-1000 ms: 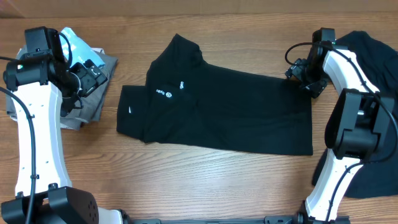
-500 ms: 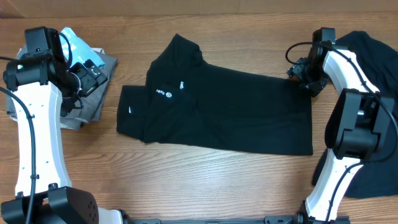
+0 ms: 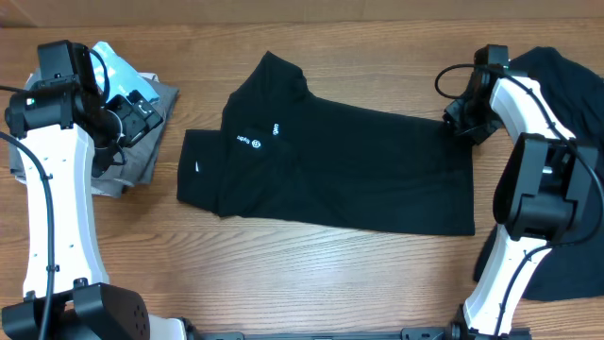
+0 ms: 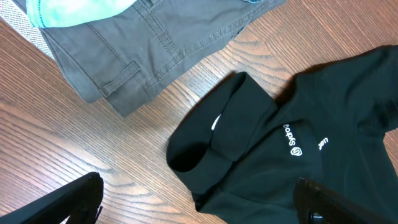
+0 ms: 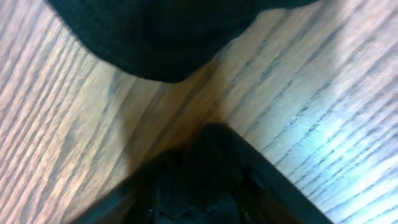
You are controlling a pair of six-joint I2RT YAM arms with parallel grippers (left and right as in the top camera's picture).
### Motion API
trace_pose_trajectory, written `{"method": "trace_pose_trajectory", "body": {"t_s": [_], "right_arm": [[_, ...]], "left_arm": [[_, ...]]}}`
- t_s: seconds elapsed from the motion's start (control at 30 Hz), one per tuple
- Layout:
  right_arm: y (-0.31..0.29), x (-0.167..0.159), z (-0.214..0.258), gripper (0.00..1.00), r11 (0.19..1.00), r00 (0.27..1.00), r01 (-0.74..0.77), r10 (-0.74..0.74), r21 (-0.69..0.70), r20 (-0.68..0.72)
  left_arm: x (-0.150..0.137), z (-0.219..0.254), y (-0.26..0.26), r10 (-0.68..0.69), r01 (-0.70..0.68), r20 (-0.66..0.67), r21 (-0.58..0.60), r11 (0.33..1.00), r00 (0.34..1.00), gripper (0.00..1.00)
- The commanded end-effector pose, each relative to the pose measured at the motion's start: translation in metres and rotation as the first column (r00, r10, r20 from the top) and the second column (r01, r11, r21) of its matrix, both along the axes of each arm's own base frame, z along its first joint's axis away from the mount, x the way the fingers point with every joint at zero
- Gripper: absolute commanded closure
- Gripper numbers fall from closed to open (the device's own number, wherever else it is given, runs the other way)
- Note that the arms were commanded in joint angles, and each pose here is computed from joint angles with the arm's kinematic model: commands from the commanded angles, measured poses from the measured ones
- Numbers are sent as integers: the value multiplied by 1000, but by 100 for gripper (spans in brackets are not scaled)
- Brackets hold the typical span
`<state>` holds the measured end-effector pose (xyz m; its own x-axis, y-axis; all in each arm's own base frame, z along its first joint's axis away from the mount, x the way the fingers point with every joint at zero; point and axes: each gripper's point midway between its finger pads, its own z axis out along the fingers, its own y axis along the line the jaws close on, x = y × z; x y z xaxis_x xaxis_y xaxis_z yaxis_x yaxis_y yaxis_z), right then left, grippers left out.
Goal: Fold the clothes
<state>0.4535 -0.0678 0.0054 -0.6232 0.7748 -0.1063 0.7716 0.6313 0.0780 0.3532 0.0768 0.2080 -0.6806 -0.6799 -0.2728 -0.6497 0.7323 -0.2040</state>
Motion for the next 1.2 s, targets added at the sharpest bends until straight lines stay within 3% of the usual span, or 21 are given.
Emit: {"method": "trace_pose_trajectory", "body": {"t_s": [0.0, 0.27, 0.63, 0.93, 1.0, 1.1, 1.17], "right_arm": [[2, -9, -30, 65, 1000, 998, 8, -7, 23, -63], [2, -11, -31, 87, 1000, 997, 8, -7, 24, -73], [3, -15, -31, 87, 1000, 996, 5, -2, 25, -88], [3, -15, -31, 88, 1000, 996, -10, 12, 25, -90], [3, -16, -31, 88, 1000, 996, -11, 13, 26, -92], [3, -16, -31, 88, 1000, 996, -11, 13, 26, -91], [3, -14, -31, 88, 1000, 996, -10, 12, 25, -86]], "left_arm": [[3, 10, 1, 10, -10, 30, 0, 1000, 999, 0], [3, 10, 1, 10, -10, 30, 0, 1000, 999, 0], [3, 10, 1, 10, -10, 30, 0, 1000, 999, 0], [32, 24, 4, 30, -29, 165, -6, 1000, 986, 0], [38, 27, -6, -32, 39, 195, -33, 999, 980, 0], [68, 45, -50, -270, 320, 362, -86, 944, 892, 0], [84, 47, -72, -320, 381, 407, -77, 922, 856, 0]]}}
